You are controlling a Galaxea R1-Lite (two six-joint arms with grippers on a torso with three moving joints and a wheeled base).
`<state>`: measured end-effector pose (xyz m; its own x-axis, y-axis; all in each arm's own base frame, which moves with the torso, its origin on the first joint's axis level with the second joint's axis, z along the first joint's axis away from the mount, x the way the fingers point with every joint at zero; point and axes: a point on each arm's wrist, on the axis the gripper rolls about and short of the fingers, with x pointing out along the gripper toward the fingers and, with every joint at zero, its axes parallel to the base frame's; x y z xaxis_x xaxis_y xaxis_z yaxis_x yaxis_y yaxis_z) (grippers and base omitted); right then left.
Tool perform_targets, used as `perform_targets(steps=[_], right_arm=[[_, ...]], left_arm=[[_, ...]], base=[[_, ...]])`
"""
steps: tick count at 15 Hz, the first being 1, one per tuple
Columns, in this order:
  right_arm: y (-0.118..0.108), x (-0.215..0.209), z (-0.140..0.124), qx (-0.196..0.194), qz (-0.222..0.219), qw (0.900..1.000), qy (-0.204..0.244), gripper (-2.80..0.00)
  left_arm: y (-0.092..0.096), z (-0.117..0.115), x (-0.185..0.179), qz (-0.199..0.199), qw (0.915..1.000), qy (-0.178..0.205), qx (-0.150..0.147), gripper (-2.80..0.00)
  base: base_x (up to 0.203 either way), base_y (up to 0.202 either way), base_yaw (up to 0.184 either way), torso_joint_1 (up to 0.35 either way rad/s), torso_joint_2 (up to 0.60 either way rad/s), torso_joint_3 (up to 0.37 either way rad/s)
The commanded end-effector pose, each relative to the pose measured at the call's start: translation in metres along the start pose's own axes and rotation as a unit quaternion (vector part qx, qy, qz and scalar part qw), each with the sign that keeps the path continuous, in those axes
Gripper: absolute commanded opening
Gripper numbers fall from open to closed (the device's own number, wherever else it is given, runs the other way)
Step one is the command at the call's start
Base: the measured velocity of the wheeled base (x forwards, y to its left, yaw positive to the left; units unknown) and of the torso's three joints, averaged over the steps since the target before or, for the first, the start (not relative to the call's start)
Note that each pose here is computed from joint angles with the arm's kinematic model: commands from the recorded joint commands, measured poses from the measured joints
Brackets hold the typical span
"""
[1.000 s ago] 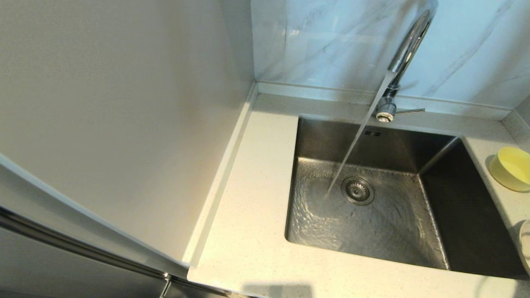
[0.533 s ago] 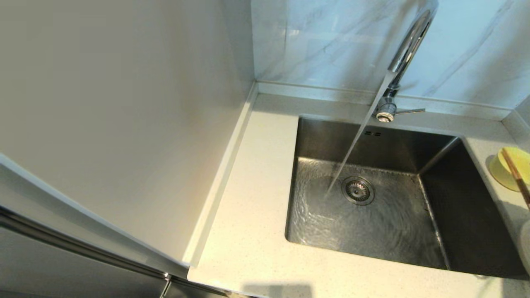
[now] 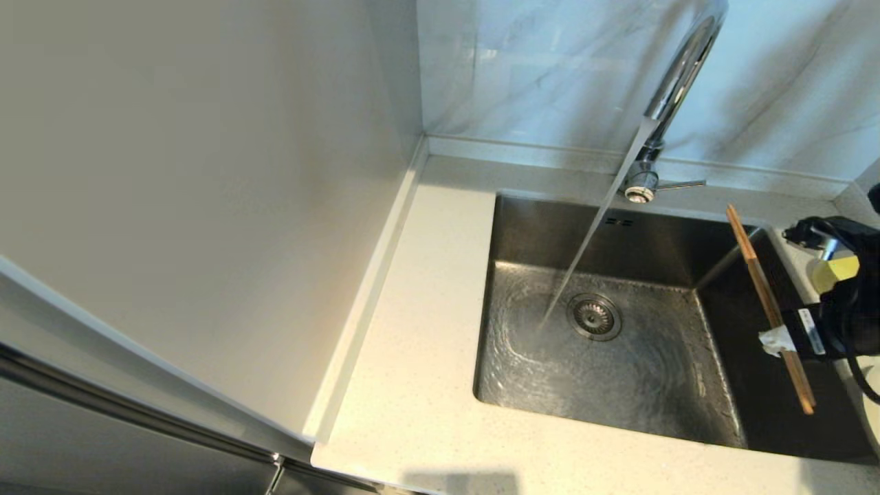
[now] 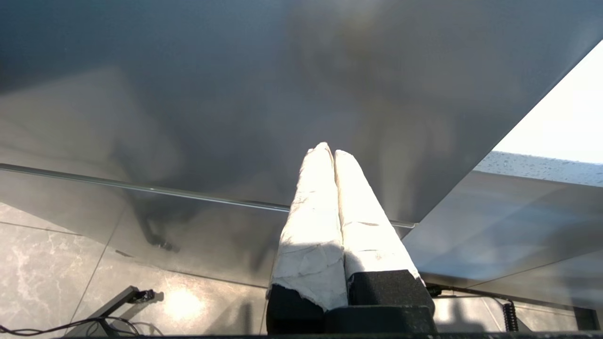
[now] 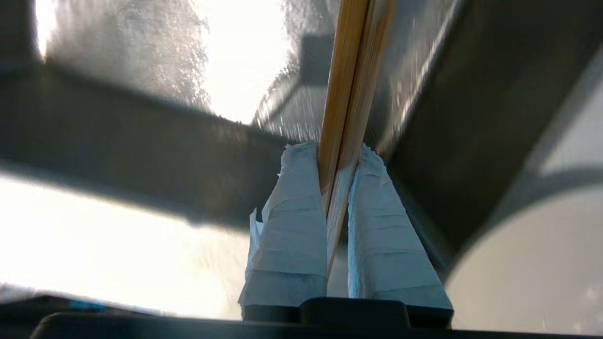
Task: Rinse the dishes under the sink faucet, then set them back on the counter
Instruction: Rinse the chopsticks
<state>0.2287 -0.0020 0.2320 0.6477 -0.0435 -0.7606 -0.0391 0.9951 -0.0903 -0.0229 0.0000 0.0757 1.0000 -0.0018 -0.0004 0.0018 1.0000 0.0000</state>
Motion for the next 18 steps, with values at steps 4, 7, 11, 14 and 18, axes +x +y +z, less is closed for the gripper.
perform_targets(steps=[4,7,11,14,18], right_arm=[[0.036,0.022,0.021,-0.022,-0.004,0.999,-0.046,-2.80],[0.048,0.022,0.021,-0.039,0.009,0.998,-0.048,-2.80],[0.069,0.016,0.020,-0.069,0.014,0.996,-0.057,-2.80],[0.087,0.019,0.022,-0.087,0.014,0.993,-0.075,-2.80],[0.099,0.028,0.025,-0.098,0.011,0.992,-0.073,-2.80]], left_arm=[[0.000,0.000,0.000,0.000,1.0000,0.000,0.000,-2.80],[0.000,0.000,0.000,0.000,1.0000,0.000,0.000,-2.80],[0.000,0.000,0.000,0.000,1.0000,0.000,0.000,-2.80],[0.000,0.000,0.000,0.000,1.0000,0.000,0.000,-2.80],[0.000,0.000,0.000,0.000,1.0000,0.000,0.000,-2.80]], base=[[0.000,0.000,0.000,0.000,0.00,0.000],[0.000,0.000,0.000,0.000,0.00,0.000],[0.000,0.000,0.000,0.000,0.00,0.000],[0.000,0.000,0.000,0.000,0.00,0.000],[0.000,0.000,0.000,0.000,0.00,0.000]])
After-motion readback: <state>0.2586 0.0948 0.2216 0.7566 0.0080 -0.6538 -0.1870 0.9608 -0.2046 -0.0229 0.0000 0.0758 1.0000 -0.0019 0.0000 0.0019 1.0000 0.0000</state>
